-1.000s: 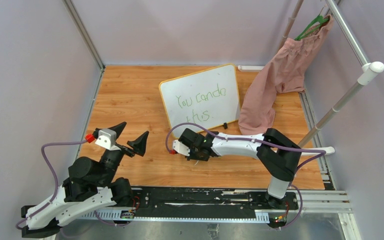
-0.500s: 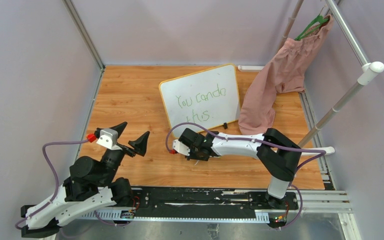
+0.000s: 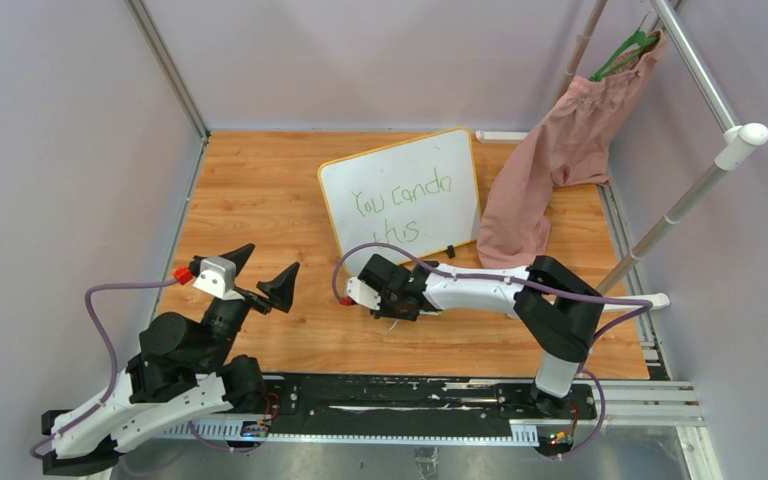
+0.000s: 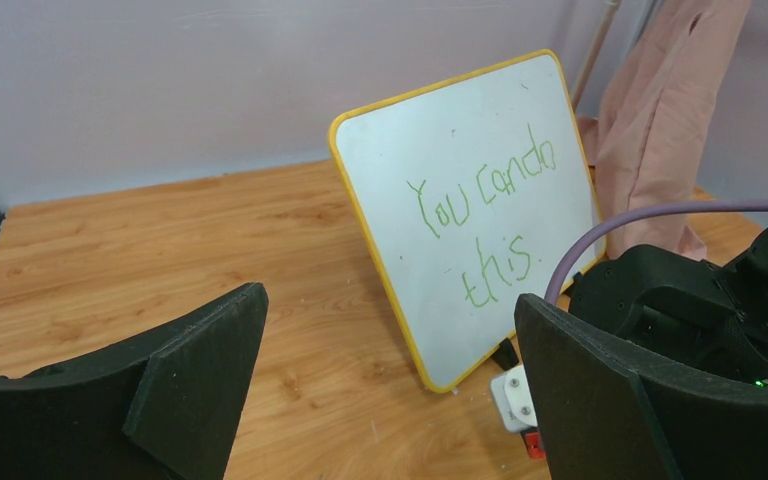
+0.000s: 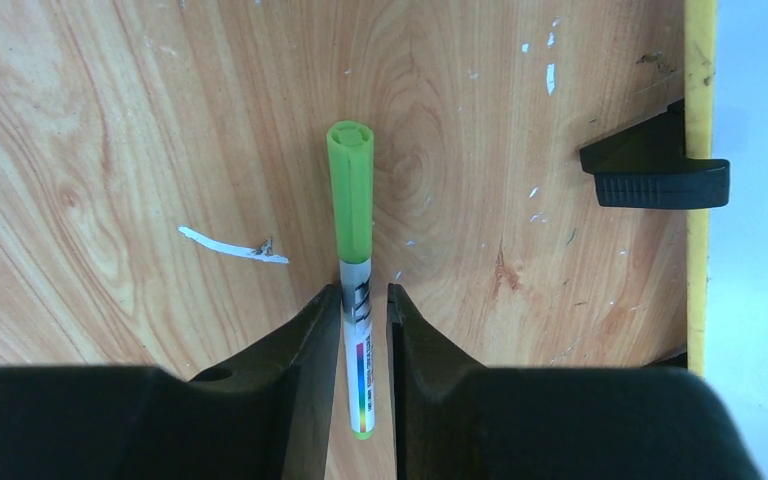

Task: Write a sentence on the whiteboard
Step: Place the whiteboard marker at the center of the board.

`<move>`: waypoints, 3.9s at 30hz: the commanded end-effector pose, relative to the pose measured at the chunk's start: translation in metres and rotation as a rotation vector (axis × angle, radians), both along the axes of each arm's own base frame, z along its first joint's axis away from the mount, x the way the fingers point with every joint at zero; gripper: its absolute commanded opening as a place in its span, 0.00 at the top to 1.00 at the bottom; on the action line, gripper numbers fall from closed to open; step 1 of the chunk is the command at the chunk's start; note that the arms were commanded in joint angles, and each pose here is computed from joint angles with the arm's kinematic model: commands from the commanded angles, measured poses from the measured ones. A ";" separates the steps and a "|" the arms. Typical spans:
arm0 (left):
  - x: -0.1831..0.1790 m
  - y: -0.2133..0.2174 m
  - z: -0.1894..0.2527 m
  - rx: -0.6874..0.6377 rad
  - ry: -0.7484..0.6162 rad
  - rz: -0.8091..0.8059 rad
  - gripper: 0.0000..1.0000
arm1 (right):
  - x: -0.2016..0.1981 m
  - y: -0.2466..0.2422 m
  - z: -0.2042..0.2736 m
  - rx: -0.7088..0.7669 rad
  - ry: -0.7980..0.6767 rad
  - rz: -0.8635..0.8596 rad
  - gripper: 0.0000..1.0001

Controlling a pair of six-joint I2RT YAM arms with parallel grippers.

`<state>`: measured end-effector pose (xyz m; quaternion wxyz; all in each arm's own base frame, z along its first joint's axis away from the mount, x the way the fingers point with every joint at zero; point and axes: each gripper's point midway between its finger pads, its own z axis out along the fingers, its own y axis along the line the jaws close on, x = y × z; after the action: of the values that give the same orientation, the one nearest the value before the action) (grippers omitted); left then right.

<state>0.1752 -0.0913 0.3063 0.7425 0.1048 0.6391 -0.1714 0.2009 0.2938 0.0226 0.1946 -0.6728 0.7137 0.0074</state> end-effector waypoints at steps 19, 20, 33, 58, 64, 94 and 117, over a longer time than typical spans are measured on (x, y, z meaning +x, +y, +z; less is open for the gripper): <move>0.002 -0.007 -0.005 0.033 0.012 -0.008 0.00 | 0.022 -0.010 0.039 0.136 -0.086 -0.127 0.57; 0.002 -0.007 -0.005 0.034 0.013 -0.009 0.00 | 0.023 -0.009 0.050 0.167 -0.104 -0.134 0.56; 0.004 -0.013 -0.009 0.053 0.031 -0.014 0.00 | 0.021 -0.033 0.171 0.533 -0.286 -0.305 0.54; 0.014 -0.008 -0.059 -0.492 0.581 0.395 0.00 | 0.055 -0.133 0.159 0.805 -0.129 -1.138 0.33; 0.015 -0.018 -0.063 -0.264 0.557 0.333 0.00 | 0.013 -0.116 0.112 0.721 0.105 -1.115 0.37; 0.001 -0.029 -0.075 -0.178 0.451 0.074 0.00 | -0.010 -0.079 0.013 0.745 0.430 -1.371 0.58; 0.000 -0.026 -0.082 -0.171 0.468 0.087 0.00 | -0.002 -0.068 0.029 0.797 0.435 -1.324 0.63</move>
<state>0.1742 -0.1231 0.2246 0.5837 -0.0200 0.7809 -0.2215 0.1944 0.2292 0.0285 0.2103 0.0400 0.9355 0.2812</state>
